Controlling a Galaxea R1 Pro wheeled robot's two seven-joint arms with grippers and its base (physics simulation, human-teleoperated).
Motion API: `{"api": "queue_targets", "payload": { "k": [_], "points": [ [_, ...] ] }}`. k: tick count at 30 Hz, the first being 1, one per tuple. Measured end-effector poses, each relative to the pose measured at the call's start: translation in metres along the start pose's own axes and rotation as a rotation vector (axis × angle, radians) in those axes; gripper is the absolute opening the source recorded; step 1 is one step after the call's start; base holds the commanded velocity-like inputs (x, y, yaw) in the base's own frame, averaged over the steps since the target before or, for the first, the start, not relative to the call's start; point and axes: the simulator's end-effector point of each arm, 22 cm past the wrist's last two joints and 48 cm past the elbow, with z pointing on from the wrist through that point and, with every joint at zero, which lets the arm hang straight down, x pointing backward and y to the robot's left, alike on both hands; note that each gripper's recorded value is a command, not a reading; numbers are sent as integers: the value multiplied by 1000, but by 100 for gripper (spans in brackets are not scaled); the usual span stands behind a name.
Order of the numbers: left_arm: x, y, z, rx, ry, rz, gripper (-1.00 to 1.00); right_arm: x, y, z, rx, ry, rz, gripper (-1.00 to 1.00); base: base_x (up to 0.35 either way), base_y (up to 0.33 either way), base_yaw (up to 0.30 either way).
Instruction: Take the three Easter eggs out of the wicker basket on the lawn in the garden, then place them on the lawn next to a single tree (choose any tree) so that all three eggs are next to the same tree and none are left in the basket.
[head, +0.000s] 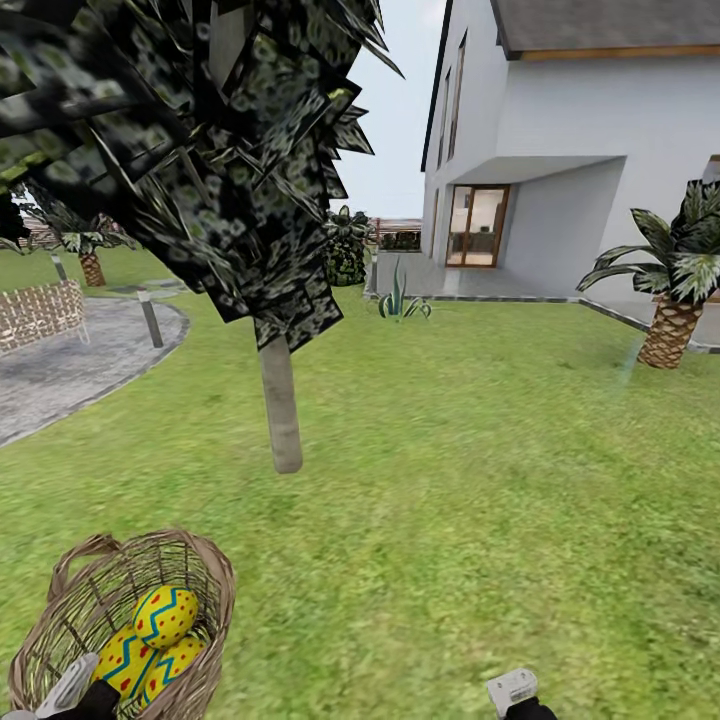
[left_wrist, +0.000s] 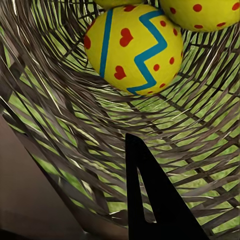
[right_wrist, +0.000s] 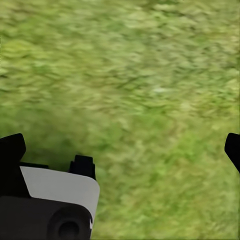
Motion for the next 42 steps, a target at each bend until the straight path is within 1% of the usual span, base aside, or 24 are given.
{"api": "queue_targets", "payload": {
  "k": [9, 13, 14, 16, 18, 19, 21, 22, 23, 24, 26, 31, 35, 42],
  "points": [
    [2, 6, 13, 0, 1, 0, -100, 3, 2, 14, 1, 0, 0, 100, 0, 0, 0],
    [4, 8, 19, 1, 1, 0, -100, 1, -6, 19, 8, -11, 22, 100, 0, 0, 18],
    [4, 9, 20, 0, 0, 0, -100, 0, -10, 20, 8, -13, 41, 100, 0, 0, 7],
    [5, 10, 23, 1, 1, 0, -100, -11, -15, 16, 13, -41, 58, 100, 0, 0, 2],
    [6, 11, 27, 1, 1, -1, -100, -15, -21, 12, 21, -36, 69, 100, 0, 0, 0],
    [6, 12, 28, 1, 1, 0, -100, -18, -31, 9, 30, -36, 100, 100, 0, 0, 0],
    [6, 13, 31, 1, 1, 0, -100, -19, -47, 8, 39, -40, 162, 100, 0, 0, 0],
    [7, 14, 33, 1, 1, 0, -100, -19, -53, 9, 44, -41, 185, 100, 0, 0, 0],
    [7, 15, 34, 1, 2, 0, -100, -20, -56, 10, 46, -48, 194, 100, 0, 0, 0],
    [8, 15, 36, 1, 1, 0, -100, -27, -59, 7, 52, -69, 198, 100, 0, 0, 0],
    [8, 17, 39, 1, 1, 0, -100, -29, -64, 8, 59, -81, 203, 100, 0, 0, 0],
    [10, 20, 46, 2, 2, 0, -100, -28, -63, 16, 58, -83, 203, 100, 0, 0, 0],
    [11, 20, 47, 2, 3, -1, -100, -26, -60, 17, 55, -77, 200, 100, 0, 0, 0],
    [14, 25, 58, 3, 4, -1, -100, -22, -58, 29, 55, -77, 201, 100, 0, 0, 0]
  ]
}}
